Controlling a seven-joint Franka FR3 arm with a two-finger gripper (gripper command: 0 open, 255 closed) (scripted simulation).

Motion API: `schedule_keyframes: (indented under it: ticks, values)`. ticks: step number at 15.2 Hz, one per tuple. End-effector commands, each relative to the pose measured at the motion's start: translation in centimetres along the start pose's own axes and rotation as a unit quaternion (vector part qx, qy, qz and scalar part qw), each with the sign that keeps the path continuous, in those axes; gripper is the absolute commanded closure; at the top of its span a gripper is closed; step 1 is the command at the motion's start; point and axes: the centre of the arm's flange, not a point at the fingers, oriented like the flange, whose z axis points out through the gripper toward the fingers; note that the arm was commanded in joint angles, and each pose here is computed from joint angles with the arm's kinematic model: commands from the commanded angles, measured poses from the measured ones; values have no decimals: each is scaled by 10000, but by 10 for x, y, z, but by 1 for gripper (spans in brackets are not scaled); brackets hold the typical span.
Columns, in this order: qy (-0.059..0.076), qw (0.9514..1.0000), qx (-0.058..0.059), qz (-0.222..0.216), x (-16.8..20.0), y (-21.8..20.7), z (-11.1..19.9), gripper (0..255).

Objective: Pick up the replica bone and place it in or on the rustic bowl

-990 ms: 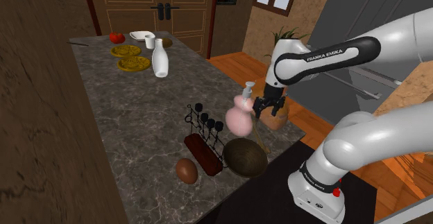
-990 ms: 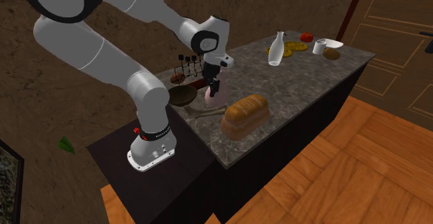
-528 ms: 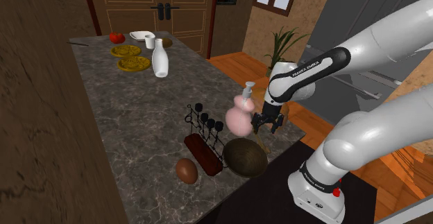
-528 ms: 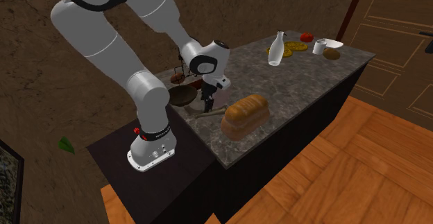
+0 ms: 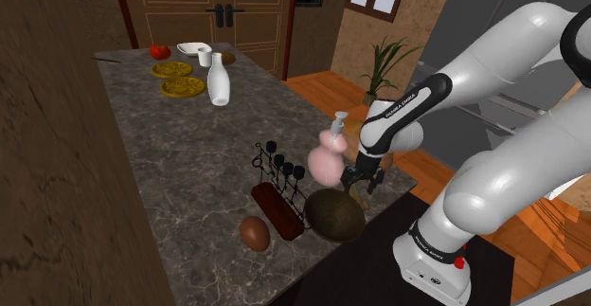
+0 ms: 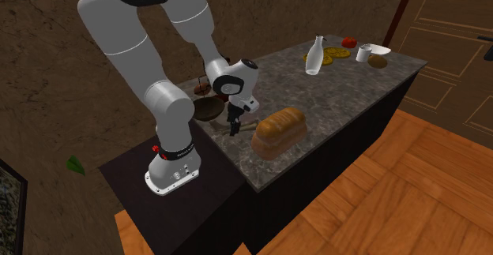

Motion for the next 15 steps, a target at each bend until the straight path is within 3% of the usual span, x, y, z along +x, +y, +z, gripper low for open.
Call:
schedule_keyframes:
  ticks: [1, 7, 8, 15]
  values:
    - [5, 10000, -2, 2, 0, 0, 5, 0]
    - [5, 10000, -2, 2, 0, 0, 5, 0]
    - [5, 10000, -2, 2, 0, 0, 5, 255]
    - [5, 10000, -2, 2, 1, 0, 5, 255]
